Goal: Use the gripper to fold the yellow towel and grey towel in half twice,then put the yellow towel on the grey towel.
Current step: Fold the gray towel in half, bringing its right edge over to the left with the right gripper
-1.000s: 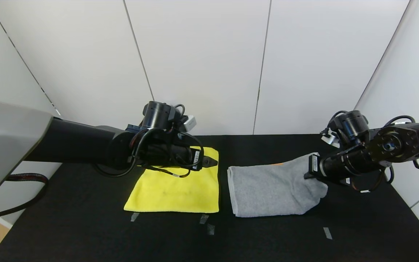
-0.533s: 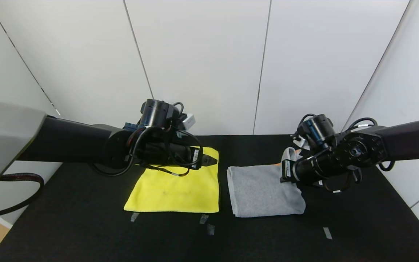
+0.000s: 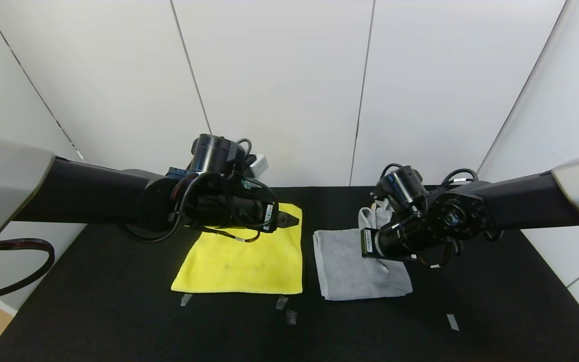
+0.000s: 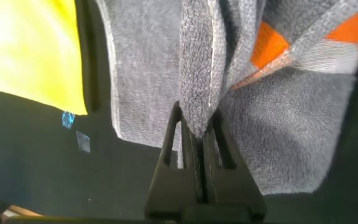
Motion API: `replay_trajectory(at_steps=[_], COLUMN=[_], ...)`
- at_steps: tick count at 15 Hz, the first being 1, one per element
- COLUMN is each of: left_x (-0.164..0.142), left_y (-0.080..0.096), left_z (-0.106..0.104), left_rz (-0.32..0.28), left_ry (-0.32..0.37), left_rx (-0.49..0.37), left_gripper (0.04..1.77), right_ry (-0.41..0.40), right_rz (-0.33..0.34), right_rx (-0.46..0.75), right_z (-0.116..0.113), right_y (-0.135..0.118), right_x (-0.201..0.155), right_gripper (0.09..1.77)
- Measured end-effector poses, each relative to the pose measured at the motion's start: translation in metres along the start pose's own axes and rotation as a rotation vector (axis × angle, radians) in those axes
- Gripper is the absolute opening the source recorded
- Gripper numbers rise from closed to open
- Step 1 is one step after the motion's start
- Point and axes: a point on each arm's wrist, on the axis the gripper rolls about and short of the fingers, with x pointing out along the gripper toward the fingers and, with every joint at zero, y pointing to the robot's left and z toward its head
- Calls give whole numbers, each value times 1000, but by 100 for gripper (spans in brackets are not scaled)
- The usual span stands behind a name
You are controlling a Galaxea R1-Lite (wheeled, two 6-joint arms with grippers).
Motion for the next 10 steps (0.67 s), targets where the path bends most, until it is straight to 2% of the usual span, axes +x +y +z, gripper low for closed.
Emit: replay_trajectory(at_steps=[7,10], left_x=[-4,-5], left_y=[2,1], left_z=[2,3], left_rz=[4,4], left_ry=[-11,-13], left_rx=[-2,-2], left_gripper=[172,172], right_ry=[25,39], right_rz=[43,40], right_rx=[-60,-64], right_z=[-14,-19], right_y=[31,38], right_x=[8,18], right_gripper=[14,14])
